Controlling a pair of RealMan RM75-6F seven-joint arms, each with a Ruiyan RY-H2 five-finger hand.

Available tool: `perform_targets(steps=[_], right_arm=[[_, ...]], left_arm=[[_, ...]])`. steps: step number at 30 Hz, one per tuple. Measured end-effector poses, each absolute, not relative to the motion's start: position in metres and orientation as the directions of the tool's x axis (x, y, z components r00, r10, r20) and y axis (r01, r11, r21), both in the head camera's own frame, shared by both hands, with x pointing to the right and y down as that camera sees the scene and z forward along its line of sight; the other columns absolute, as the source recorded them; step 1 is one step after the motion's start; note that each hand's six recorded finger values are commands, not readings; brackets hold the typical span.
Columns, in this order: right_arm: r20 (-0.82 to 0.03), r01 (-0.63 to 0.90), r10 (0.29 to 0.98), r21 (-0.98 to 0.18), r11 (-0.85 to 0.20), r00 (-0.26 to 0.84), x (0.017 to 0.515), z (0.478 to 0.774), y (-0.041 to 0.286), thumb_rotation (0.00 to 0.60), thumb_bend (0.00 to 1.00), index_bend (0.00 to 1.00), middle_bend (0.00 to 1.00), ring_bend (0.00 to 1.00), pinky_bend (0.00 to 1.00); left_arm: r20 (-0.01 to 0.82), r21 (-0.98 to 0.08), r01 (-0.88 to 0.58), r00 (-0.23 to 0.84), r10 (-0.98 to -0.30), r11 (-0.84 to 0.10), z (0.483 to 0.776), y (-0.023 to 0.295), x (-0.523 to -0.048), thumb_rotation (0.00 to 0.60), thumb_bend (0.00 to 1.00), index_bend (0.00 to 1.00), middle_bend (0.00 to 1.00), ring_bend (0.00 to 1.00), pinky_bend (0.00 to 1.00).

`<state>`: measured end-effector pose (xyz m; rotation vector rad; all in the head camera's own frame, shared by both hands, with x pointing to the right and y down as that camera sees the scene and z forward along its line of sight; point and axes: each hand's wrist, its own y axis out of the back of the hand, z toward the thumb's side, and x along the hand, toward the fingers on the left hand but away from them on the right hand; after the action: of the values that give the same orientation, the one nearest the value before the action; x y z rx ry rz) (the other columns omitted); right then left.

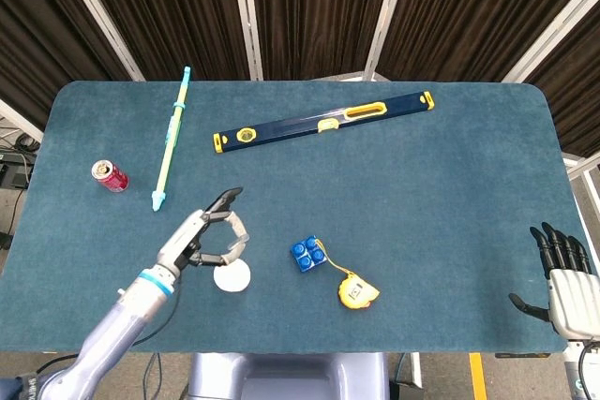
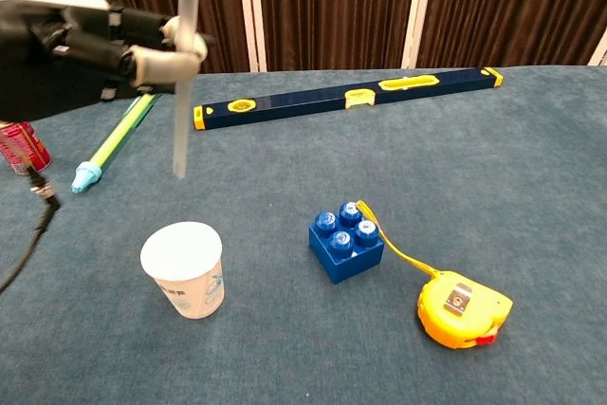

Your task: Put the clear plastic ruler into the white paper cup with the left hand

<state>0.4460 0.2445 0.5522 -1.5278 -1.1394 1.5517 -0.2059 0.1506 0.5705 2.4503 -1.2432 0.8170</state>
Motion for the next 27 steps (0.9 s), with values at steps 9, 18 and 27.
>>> perform_targets(steps=[9,18,27], right_arm=[[-0.399,0.11,0.913,-0.915,-0.389,-0.09,0.446,0.551,0.246,0.6,0.09,0.0,0.0,0.0,0.0],[-0.396,0.111,0.914,-0.916,-0.386,-0.087,0.446,0.551,0.247,0.6,0.09,0.0,0.0,0.0,0.0],[-0.396,0.111,0.914,-0.916,-0.387,-0.087,0.446,0.551,0.247,0.6,0.09,0.0,0.0,0.0,0.0]], left_arm=[[0.613,0.039,-0.792,0.501,-0.611,-0.61,0.578,0.17,-0.214,0.6,0.49,0.58,0.0,0.0,0.0],[0.63,0.05,-0.788,0.502,-0.592,-0.614,0.59,0.183,-0.217,0.6,0.49,0.58,0.0,0.0,0.0],[0.66,0.05,-0.788,0.488,-0.572,-0.614,0.608,0.194,-0.225,0.6,0.49,0.53,0.0,0.0,0.0]])
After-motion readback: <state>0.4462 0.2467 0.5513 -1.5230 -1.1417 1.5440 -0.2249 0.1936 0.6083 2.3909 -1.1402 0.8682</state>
